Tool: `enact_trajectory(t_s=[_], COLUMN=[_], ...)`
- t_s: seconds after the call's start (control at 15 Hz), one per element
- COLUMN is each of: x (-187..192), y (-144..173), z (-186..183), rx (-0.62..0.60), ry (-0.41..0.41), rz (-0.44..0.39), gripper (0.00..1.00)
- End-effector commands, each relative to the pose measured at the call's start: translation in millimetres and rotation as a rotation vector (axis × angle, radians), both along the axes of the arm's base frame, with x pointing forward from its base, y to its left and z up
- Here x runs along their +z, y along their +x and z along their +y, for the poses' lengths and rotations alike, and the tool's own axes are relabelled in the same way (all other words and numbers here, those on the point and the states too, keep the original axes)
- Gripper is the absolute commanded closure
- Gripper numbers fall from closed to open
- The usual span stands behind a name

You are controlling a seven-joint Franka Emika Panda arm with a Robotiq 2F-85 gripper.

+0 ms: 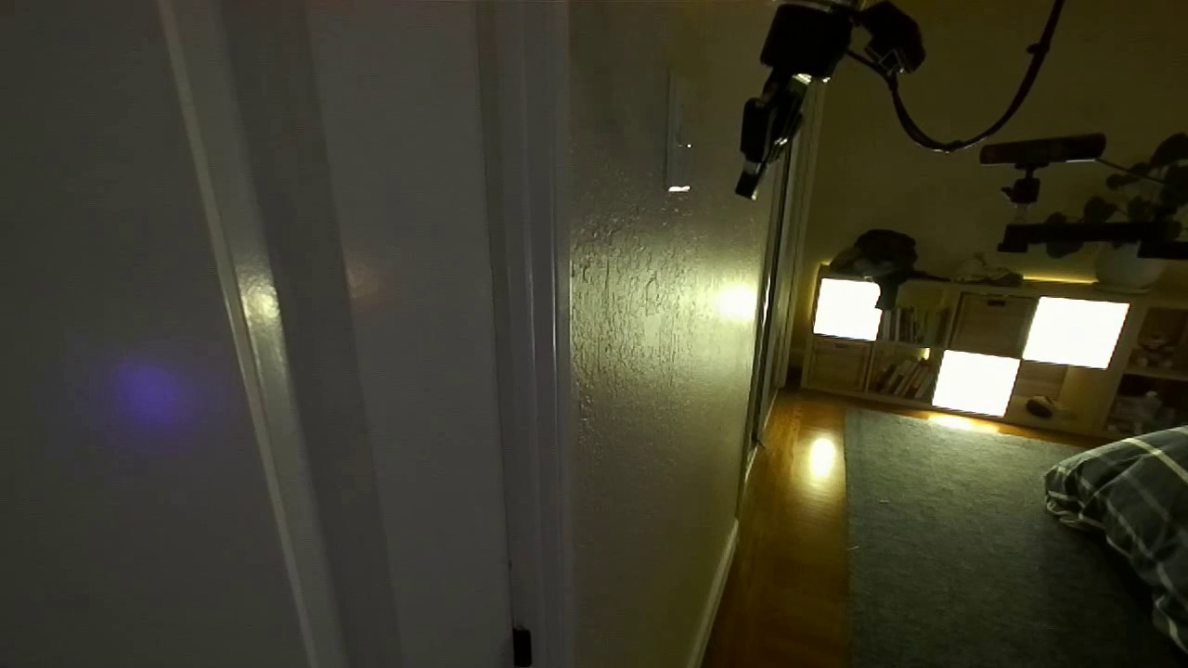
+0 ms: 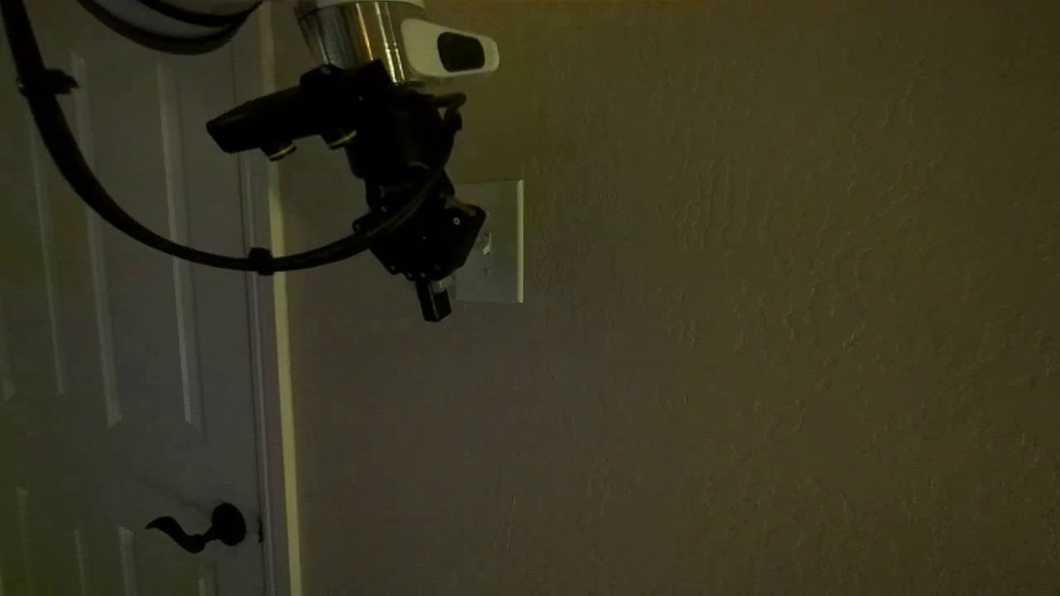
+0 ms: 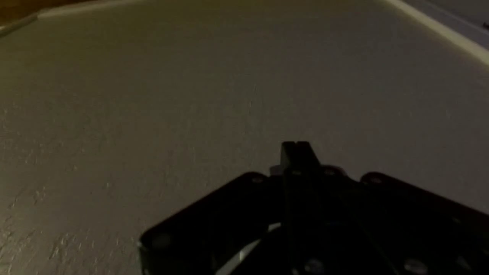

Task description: Turn off the light

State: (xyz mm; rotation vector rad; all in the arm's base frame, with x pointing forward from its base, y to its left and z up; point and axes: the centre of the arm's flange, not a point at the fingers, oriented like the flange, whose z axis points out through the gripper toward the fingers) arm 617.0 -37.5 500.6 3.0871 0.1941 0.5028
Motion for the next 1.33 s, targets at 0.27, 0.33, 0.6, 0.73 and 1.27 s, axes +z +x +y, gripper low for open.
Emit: enact_trajectory(t_s=[0.27, 0.33, 0.6, 0.73, 1.27], x=[-30, -33, -42, -43, -44], y=[-59, -64, -46, -44, -43], z=[11, 12, 11, 11, 11], rx=[0.033, 0.034, 0.029, 0.029, 0.029], ry=[0.001, 0.003, 0.013, 0.013, 0.013], rz=[0.288, 0.306, 0.312, 0.313, 0.314], gripper=[0.97, 0.97, 0.90, 0.77, 0.70])
